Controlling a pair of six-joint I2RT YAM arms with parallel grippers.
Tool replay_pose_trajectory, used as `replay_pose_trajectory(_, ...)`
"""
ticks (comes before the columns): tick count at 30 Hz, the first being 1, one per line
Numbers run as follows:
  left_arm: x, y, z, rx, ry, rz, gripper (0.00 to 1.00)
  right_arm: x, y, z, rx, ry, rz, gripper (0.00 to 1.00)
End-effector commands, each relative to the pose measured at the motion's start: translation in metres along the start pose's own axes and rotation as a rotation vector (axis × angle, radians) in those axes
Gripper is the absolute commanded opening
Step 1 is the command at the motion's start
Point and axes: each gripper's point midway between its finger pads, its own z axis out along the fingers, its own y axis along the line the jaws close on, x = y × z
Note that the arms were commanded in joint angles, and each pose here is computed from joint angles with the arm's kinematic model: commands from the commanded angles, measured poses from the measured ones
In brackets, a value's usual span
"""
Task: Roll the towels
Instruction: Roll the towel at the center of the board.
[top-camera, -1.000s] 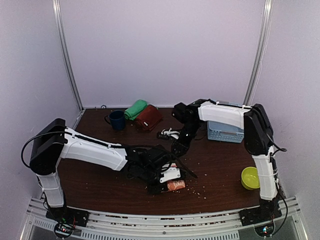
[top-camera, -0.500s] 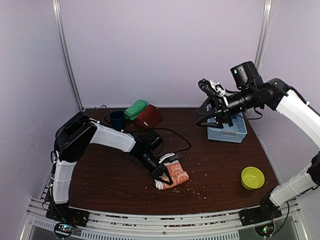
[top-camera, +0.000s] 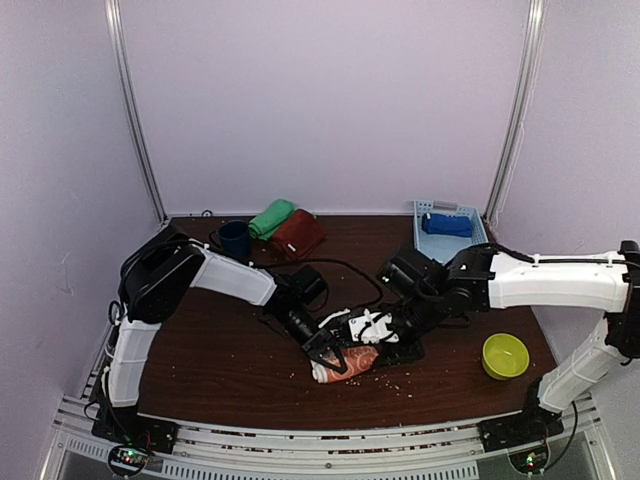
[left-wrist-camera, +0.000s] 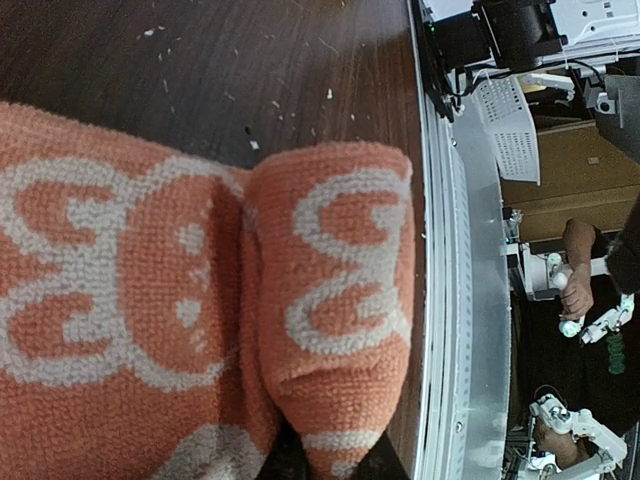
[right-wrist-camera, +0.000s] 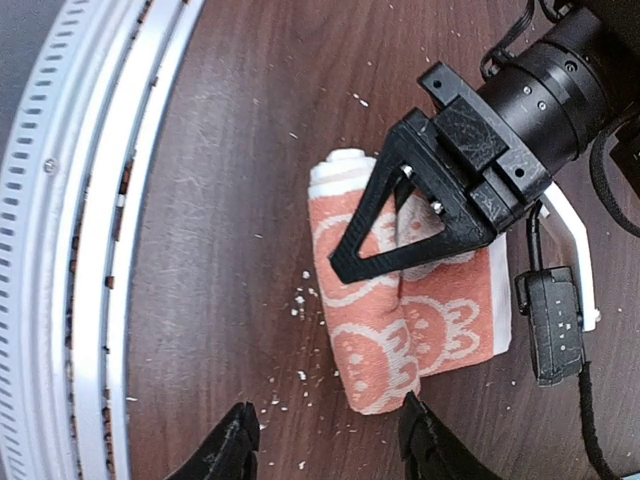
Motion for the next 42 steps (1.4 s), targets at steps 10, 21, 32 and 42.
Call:
replay_pose_trajectory(10,0.046,0.034,0.013,-0.086,0.112,-0.155,0.18,0.015,-0.021,0.074,0.107,0.104,-0.108,0.54)
replay_pose_trajectory(21,0.033,0.024,-0.001,-0.083,0.073,-0.125,0.25,0.044,-0.013,0.097,0.088,0.184,-0.173,0.40)
replay_pose_trajectory(32,0.012,0.016,-0.090,-0.321,-0.063,-0.045,0.35,0.042,0.010,0.102,-0.122,0.207,-0.087,0.20)
replay_pose_trajectory(42,-0.008,-0.023,-0.209,-0.887,-0.422,0.075,0.37,0.026,0.002,0.090,-0.363,0.160,0.212,0.18)
